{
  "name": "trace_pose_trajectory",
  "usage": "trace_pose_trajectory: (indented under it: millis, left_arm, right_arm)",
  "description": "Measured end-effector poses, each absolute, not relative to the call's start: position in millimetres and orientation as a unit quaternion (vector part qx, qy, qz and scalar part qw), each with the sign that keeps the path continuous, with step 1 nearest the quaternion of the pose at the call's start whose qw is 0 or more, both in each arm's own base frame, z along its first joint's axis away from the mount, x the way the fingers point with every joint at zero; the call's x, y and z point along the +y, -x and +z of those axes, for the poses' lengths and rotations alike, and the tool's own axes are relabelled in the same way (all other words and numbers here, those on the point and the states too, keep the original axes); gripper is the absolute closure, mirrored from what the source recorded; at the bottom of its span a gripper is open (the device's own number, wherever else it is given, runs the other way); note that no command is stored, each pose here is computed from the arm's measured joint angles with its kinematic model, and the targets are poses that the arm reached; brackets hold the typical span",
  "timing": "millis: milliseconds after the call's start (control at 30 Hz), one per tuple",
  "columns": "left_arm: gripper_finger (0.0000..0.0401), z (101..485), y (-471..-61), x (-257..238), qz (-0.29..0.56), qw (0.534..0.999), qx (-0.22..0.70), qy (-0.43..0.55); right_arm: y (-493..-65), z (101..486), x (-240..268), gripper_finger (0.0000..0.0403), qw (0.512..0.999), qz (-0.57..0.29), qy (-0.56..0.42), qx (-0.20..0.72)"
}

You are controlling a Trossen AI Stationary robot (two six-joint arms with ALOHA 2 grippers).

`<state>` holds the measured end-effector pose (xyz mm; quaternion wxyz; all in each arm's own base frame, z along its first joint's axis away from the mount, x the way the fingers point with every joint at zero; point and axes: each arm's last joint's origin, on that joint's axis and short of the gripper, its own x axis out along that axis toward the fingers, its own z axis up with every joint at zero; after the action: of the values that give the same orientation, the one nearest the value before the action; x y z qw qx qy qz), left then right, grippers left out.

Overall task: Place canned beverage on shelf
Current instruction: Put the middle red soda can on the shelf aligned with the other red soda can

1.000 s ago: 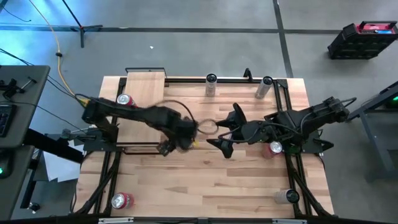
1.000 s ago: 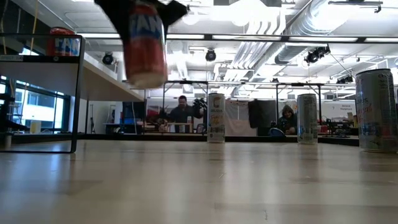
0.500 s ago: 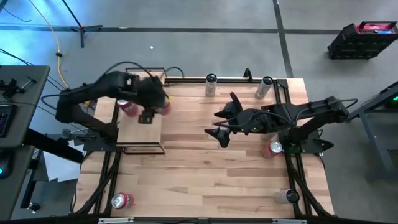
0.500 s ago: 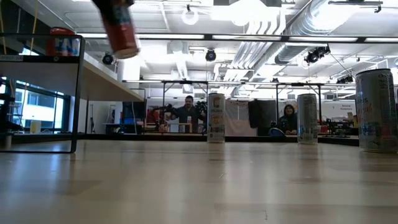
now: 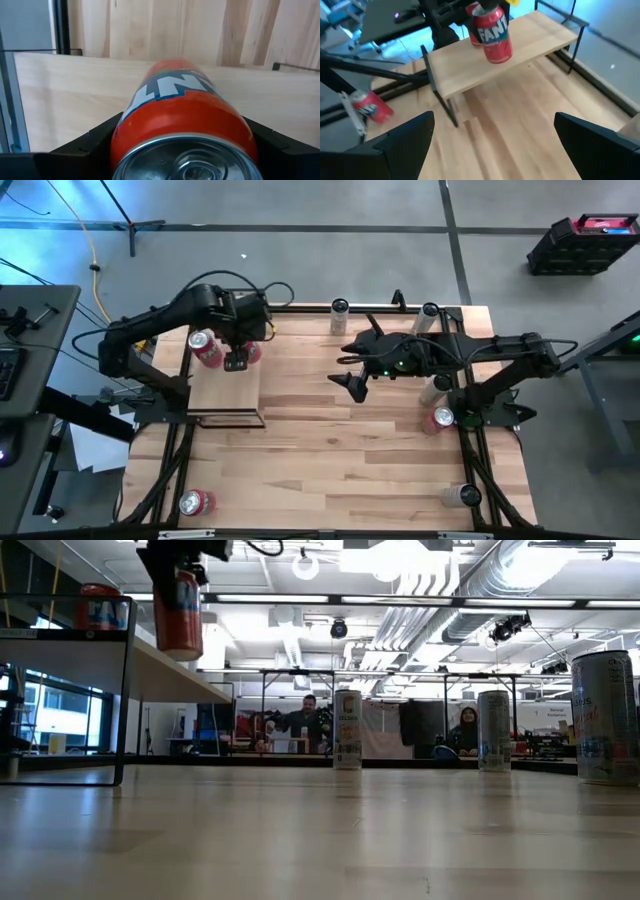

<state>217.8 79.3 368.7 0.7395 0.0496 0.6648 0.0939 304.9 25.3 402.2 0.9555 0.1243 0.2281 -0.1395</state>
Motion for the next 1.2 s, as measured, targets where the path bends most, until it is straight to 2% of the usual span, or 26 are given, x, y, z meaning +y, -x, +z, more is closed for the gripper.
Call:
trace_pose_trajectory:
  millis: [100, 267, 733, 900, 1033, 1200]
  left_arm:
    - [0.0116, 364, -223, 82, 0.075, 0.733, 0.674, -0.06]
    - [0.0116, 364, -222, 83, 0.035, 0.749, 0.661, -0.019]
    - [0.0116, 370, -204, 106, 0.055, 0.757, 0.651, 0.004]
    - [0.0116, 367, -195, 102, 0.048, 0.759, 0.649, 0.007]
    - [0.0116, 365, -173, 93, 0.04, 0.765, 0.643, 0.013]
    - [0.0116, 366, -165, 90, 0.046, 0.768, 0.639, -0.005]
  right_arm:
    - [-306, 402, 18, 0.0004, 0.958, -0.13, -0.104, 0.234]
    - [-307, 402, 9, 0.0004, 0.96, -0.096, -0.097, 0.244]
    - [-307, 402, 8, 0.0004, 0.96, -0.082, -0.104, 0.246]
    - [-306, 402, 17, 0.0004, 0.959, -0.079, -0.122, 0.245]
    - [-306, 402, 25, 0.0004, 0.958, -0.074, -0.131, 0.244]
    - [-305, 402, 30, 0.0004, 0.96, -0.097, -0.12, 0.235]
